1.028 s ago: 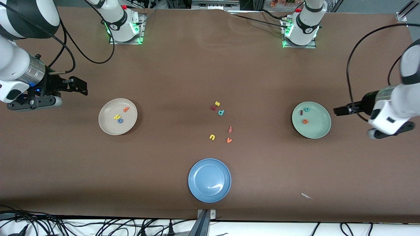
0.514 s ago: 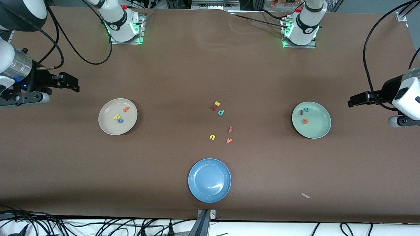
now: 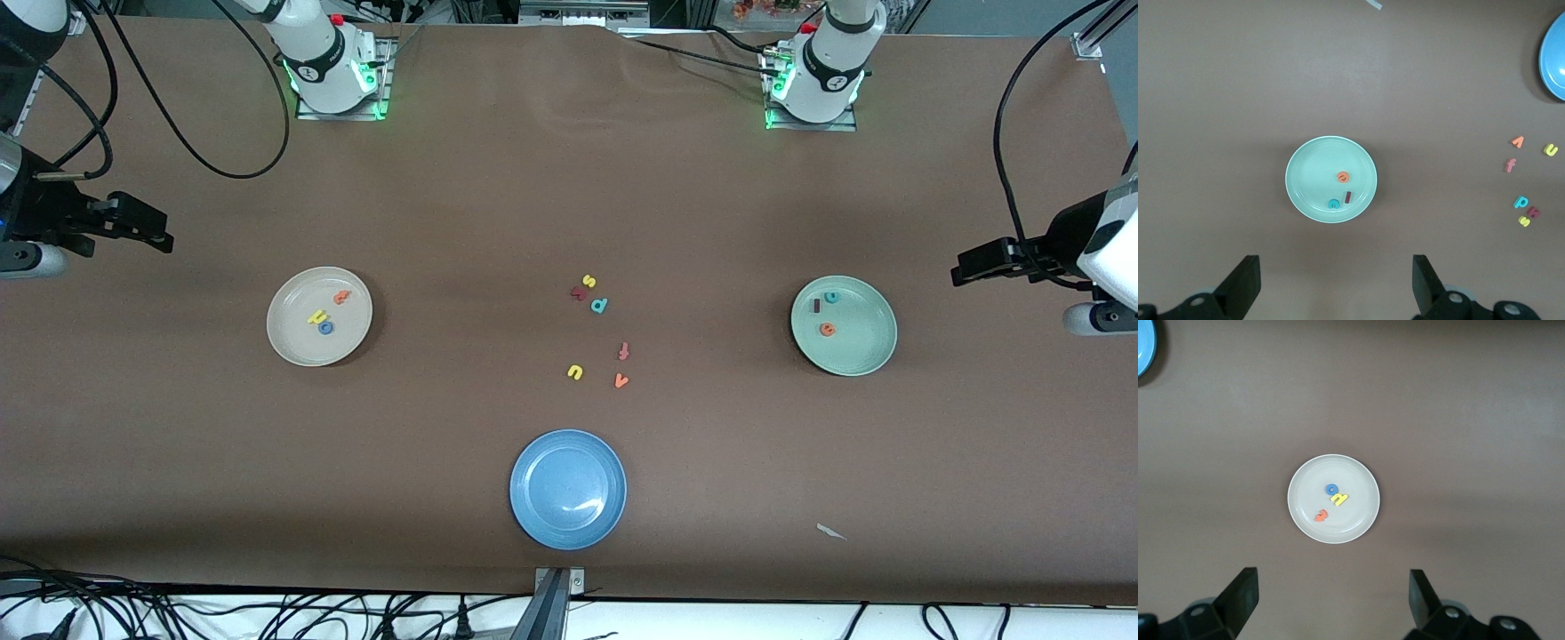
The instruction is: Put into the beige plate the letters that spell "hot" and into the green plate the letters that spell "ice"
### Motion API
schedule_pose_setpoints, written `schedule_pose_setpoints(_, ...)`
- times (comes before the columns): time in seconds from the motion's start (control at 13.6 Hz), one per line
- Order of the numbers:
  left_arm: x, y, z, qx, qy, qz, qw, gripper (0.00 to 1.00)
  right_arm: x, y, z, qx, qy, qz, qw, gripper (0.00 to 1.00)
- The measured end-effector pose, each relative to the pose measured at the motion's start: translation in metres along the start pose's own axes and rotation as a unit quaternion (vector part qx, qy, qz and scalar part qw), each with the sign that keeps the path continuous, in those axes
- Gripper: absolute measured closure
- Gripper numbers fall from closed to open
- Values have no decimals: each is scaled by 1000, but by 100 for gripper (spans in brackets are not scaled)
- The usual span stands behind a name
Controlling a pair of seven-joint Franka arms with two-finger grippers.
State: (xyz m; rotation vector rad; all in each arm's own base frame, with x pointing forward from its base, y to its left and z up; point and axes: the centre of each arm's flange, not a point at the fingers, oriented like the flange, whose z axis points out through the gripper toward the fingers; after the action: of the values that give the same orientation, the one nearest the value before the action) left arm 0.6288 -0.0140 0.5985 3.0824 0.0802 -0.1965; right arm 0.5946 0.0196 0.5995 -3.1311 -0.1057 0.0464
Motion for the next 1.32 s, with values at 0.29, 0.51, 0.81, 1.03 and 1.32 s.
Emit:
schedule_pose_setpoints(0.29,-7,5,-15,-15,12,-6,1000,1,0,1,1,-3,-1,1,1000,0)
schedule_pose_setpoints(0.51,-18,-9,-32,-23,23,-15,999,3,0,1,1,-3,-2,1,1000,0)
schedule_pose_setpoints(0.81,-23,6,-33,-22,23,1,999,3,1,4,2,-3,-2,3,1000,0)
schedule_pose_setpoints(1.03,-21,2,-27,-22,21,8,1000,1,1,4,2,-3,-2,3,1000,0)
schedule_pose_setpoints(1.32,-20,0,-26,-22,22,8,999,0,1,4,2,-3,-2,3,1000,0)
